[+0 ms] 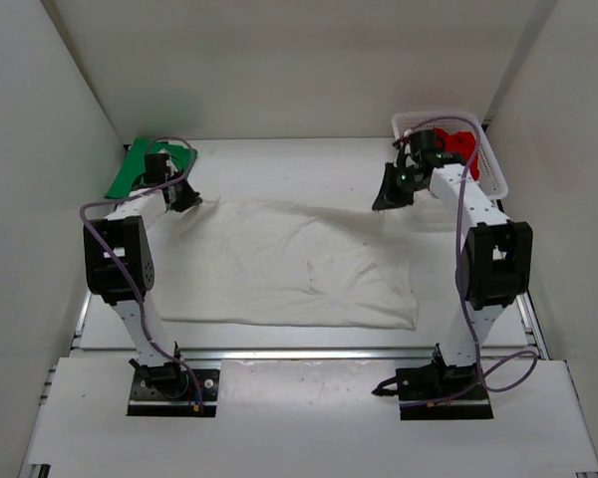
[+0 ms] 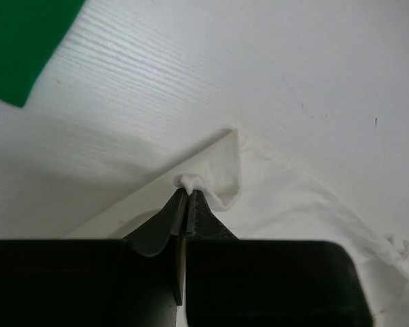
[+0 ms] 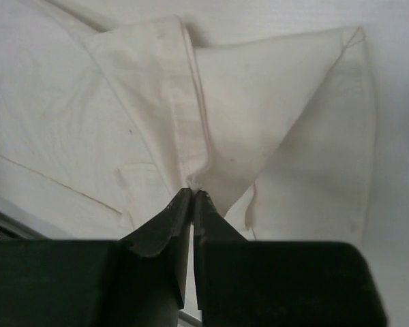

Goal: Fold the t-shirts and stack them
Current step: Grap the side of the flattened tshirt furthest away from the robot with both arms, then fold the other side of the tshirt into a rectangle

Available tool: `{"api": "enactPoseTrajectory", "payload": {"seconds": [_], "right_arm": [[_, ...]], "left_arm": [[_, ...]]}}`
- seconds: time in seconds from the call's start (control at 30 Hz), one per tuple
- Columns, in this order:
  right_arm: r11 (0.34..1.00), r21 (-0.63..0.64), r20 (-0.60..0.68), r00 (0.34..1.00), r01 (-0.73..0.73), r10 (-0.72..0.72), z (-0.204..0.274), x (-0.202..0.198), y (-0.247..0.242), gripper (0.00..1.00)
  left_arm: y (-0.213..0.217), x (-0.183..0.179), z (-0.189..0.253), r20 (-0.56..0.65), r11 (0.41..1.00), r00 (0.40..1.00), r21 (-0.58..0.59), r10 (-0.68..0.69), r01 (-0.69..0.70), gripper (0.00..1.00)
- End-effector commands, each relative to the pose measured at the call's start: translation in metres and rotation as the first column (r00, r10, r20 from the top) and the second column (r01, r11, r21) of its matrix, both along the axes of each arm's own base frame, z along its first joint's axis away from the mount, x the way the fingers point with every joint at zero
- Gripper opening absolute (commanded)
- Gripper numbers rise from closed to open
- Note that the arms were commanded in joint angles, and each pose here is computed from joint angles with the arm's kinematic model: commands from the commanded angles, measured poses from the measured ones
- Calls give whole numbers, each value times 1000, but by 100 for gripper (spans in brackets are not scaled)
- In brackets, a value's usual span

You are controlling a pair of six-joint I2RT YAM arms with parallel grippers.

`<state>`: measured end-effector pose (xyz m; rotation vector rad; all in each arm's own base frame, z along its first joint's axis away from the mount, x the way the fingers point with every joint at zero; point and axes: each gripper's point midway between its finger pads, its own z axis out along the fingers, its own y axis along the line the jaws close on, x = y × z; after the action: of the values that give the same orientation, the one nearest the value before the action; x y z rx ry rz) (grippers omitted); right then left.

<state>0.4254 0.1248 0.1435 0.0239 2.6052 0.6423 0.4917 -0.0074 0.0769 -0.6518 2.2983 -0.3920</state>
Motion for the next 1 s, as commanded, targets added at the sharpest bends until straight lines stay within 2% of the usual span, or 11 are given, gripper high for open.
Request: {"api": "enactPoseTrajectory", "payload": {"seconds": [0.0, 0.2, 0.27, 0.37, 0.53, 0.67, 0.97], "right_arm": [[999, 30, 142, 990, 18, -22, 10, 14, 1, 0], [999, 25, 200, 979, 40, -44, 21, -3, 9, 0], [998, 31, 222, 973, 63, -69, 24, -10, 3, 0], [992, 53, 254, 959, 118, -128, 26, -23, -14, 0], [975, 100, 252, 943, 198, -218, 17, -59, -36, 0], [968, 138, 256, 936, 210, -240, 9, -90, -37, 0], [973, 117, 258, 941, 197, -221, -6, -134, -28, 0]], "left_arm": [[-6, -3, 41, 96, 998, 995, -62, -17, 23, 0], [30, -35, 41, 73, 998, 996, -34, 48, -45, 0], [45, -46, 55, 114, 996, 990, -42, 87, -83, 0], [58, -63, 49, 94, 992, 988, -38, 120, -117, 0], [56, -79, 47, 98, 991, 987, -54, 129, -124, 0], [57, -83, 47, 102, 984, 985, -125, 141, -127, 0], [55, -101, 52, 125, 978, 979, -156, 159, -139, 0]]}}
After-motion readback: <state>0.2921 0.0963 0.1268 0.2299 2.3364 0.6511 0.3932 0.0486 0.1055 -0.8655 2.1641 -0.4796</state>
